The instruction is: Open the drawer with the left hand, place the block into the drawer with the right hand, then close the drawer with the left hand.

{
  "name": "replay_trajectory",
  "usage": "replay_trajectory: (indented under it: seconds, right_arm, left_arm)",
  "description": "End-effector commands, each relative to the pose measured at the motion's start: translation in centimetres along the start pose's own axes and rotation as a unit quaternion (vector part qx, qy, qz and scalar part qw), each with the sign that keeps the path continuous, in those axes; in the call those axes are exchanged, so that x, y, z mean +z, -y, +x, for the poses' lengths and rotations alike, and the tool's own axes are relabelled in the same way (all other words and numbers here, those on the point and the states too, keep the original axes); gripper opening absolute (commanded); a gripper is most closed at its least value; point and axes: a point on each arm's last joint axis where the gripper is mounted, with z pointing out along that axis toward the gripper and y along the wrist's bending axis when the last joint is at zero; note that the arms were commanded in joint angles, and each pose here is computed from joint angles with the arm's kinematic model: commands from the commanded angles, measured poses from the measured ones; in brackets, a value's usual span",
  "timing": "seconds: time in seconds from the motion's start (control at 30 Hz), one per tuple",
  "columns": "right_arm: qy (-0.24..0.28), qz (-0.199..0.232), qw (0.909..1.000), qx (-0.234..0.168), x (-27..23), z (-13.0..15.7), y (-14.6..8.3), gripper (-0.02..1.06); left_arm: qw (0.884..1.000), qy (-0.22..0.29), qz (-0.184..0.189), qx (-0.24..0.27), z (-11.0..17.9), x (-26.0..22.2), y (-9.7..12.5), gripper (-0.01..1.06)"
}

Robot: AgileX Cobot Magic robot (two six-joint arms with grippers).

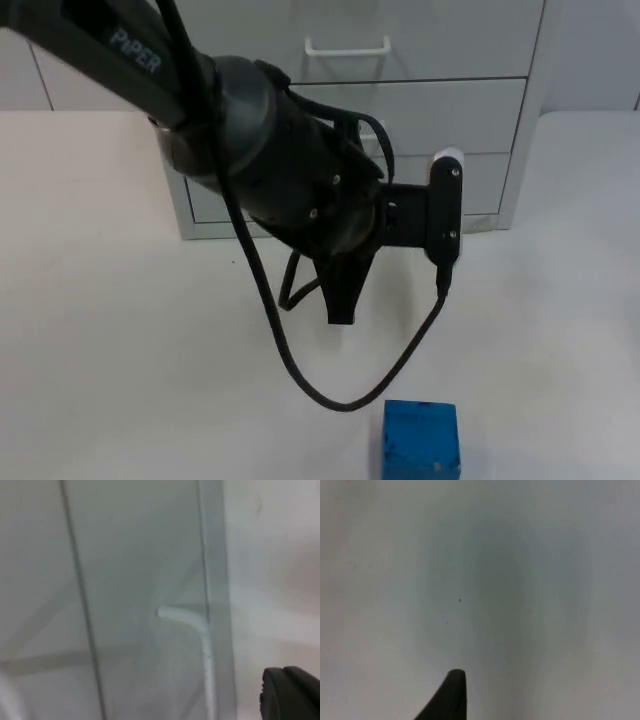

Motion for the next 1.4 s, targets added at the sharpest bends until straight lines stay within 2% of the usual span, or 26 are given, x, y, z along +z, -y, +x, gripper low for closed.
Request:
replay_trajectory:
  seconds: [0.0, 0.23, 0.33, 0.37, 0.5, 0.53, 0.6, 0.77, 0.83, 1.03, 1.27, 1.3, 1.33, 1.37]
  right_arm:
    - [0.005, 0.002, 1.0000, 0.003, 0.0, -0.1, 0.1, 1.03]
    - [0.007, 0.001, 1.0000, 0.003, 0.0, -0.1, 0.1, 1.03]
    - [0.009, 0.000, 0.9999, 0.003, 0.0, -0.2, 0.1, 1.03]
    - [0.009, 0.000, 0.9999, 0.003, 0.0, -0.2, 0.1, 1.03]
    - [0.009, -0.001, 0.9999, 0.004, 0.0, -0.2, 0.0, 1.03]
    - [0.009, -0.001, 0.9999, 0.004, 0.0, -0.2, 0.0, 1.03]
    - [0.009, -0.001, 0.9999, 0.005, 0.0, -0.2, 0.0, 1.03]
    - [0.009, -0.003, 0.9999, 0.007, 0.0, -0.2, 0.0, 1.03]
    - [0.009, -0.003, 0.9999, 0.007, 0.0, -0.2, 0.0, 1.03]
    - [0.009, -0.004, 0.9999, 0.008, 0.0, -0.2, 0.0, 1.03]
    - [0.010, -0.004, 0.9999, 0.008, 0.0, -0.2, 0.0, 1.03]
    - [0.010, -0.004, 0.9999, 0.008, 0.0, -0.2, 0.0, 1.03]
    - [0.010, -0.004, 0.9999, 0.008, 0.0, -0.2, 0.0, 1.03]
    - [0.010, -0.004, 0.9999, 0.008, 0.0, -0.2, 0.0, 1.03]
  left_arm:
    - [1.000, 0.004, -0.006, -0.013, -0.2, -0.7, -0.7, 0.00]
    - [0.999, -0.007, -0.020, -0.025, 0.0, -1.3, -1.4, 0.00]
    - [1.000, -0.002, -0.020, -0.019, -0.1, -1.3, -1.5, 0.14]
    - [1.000, -0.002, -0.020, -0.019, -0.1, -1.3, -1.5, 0.14]
    - [1.000, 0.010, -0.020, -0.009, 0.3, -0.9, -1.8, 0.45]
    - [1.000, 0.010, -0.020, -0.009, 0.3, -0.9, -1.8, 0.45]
    - [0.999, 0.012, -0.026, -0.016, 0.7, -0.5, -2.1, 0.52]
    - [0.998, 0.004, -0.031, -0.049, 2.0, 0.3, -2.6, 0.52]
    - [0.998, 0.012, -0.014, -0.052, 2.4, 0.8, -2.2, 0.52]
    - [0.999, 0.011, -0.003, -0.050, 2.4, 1.5, -1.4, 0.52]
    - [0.999, 0.010, -0.006, -0.051, 2.0, 2.4, -1.4, 0.51]
    - [0.999, 0.010, -0.006, -0.051, 2.0, 2.6, -1.4, 0.50]
    - [0.999, 0.009, -0.006, -0.051, 1.9, 2.9, -1.3, 0.44]
    - [0.999, 0.009, -0.006, -0.051, 1.9, 2.9, -1.3, 0.44]
